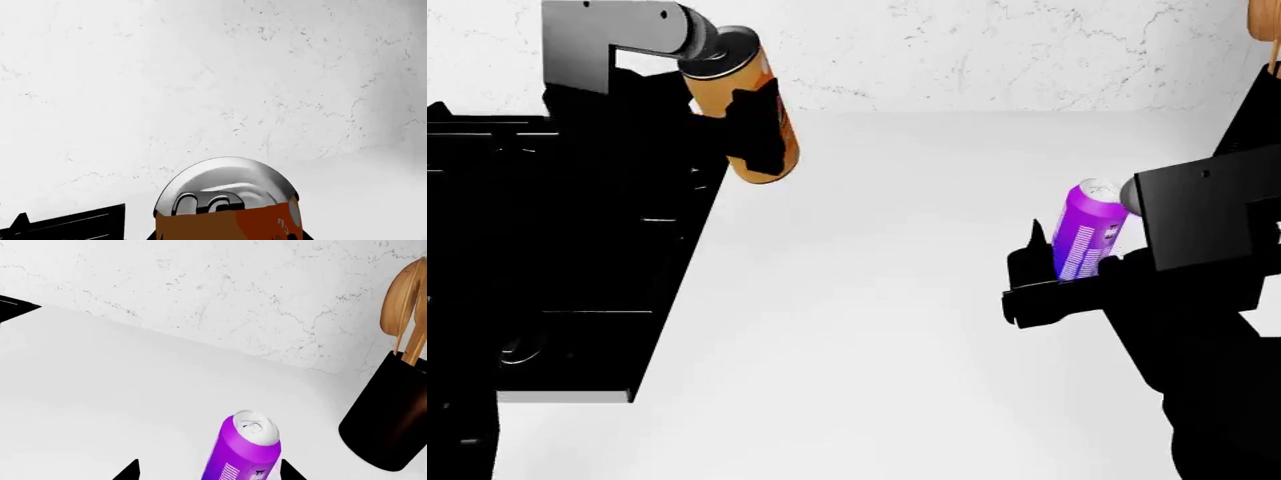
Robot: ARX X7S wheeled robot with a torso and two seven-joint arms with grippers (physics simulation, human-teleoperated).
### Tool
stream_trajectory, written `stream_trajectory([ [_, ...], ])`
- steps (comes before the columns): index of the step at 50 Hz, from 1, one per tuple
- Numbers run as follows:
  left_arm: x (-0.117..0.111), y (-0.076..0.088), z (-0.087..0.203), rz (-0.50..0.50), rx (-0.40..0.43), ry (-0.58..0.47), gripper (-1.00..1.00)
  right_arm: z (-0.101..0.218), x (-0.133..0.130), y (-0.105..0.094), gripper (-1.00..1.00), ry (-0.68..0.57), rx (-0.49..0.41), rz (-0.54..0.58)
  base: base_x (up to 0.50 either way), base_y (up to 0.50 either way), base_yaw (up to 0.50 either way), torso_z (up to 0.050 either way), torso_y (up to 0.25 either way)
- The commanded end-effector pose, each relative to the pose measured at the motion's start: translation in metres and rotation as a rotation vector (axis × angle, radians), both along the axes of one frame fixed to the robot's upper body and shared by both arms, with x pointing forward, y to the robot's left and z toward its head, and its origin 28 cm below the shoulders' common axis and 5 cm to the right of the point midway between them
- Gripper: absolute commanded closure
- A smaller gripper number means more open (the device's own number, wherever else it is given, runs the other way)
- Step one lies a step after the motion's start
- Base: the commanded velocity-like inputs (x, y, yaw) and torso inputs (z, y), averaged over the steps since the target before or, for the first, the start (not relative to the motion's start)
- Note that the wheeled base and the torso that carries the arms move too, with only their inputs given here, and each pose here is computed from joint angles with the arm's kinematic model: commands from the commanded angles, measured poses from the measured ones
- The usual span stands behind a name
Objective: Move the drinks to the dining counter.
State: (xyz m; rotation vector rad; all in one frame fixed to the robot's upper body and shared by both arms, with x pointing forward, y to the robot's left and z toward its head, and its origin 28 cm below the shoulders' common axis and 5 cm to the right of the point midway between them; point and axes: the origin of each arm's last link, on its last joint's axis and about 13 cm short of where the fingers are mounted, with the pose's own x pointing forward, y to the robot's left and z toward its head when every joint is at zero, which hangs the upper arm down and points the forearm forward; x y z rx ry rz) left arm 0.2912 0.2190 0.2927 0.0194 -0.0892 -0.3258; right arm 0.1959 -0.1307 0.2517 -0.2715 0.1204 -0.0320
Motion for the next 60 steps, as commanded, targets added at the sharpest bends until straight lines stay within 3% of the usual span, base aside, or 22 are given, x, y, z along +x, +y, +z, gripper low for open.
stream_trajectory([
  [1,-0.023,-0.009,0.016,-0.040,-0.009,-0.082,1.00,-0.004,0.001,-0.004,-1.00,0.016,-0.003,-0.053,0.00,0.00,0.00,0.000,0.000],
  [8,-0.026,-0.010,0.016,-0.048,-0.009,-0.087,1.00,-0.009,0.007,-0.006,-1.00,0.048,-0.020,-0.104,0.00,0.00,0.00,0.000,0.001],
  [25,-0.032,-0.006,0.021,-0.035,-0.014,-0.101,1.00,-0.021,0.047,-0.014,-1.00,0.108,0.022,-0.108,0.00,0.00,0.00,0.000,0.000],
  [31,-0.033,-0.006,0.022,-0.033,-0.015,-0.103,1.00,-0.029,0.051,-0.024,-1.00,0.135,0.045,-0.155,0.00,0.00,0.00,0.000,0.002],
  [47,-0.033,-0.005,0.018,-0.035,-0.014,-0.097,1.00,-0.038,0.073,-0.017,-1.00,0.188,0.055,-0.107,0.00,0.00,0.00,0.000,0.000],
  [59,-0.034,-0.003,0.016,-0.030,-0.020,-0.092,1.00,-0.049,0.082,-0.029,-1.00,0.225,0.088,-0.169,0.00,0.00,0.00,0.000,0.001],
  [60,-0.034,-0.003,0.016,-0.029,-0.020,-0.092,1.00,-0.050,0.081,-0.029,1.00,0.226,0.083,-0.177,0.00,0.00,0.00,0.000,0.000],
])
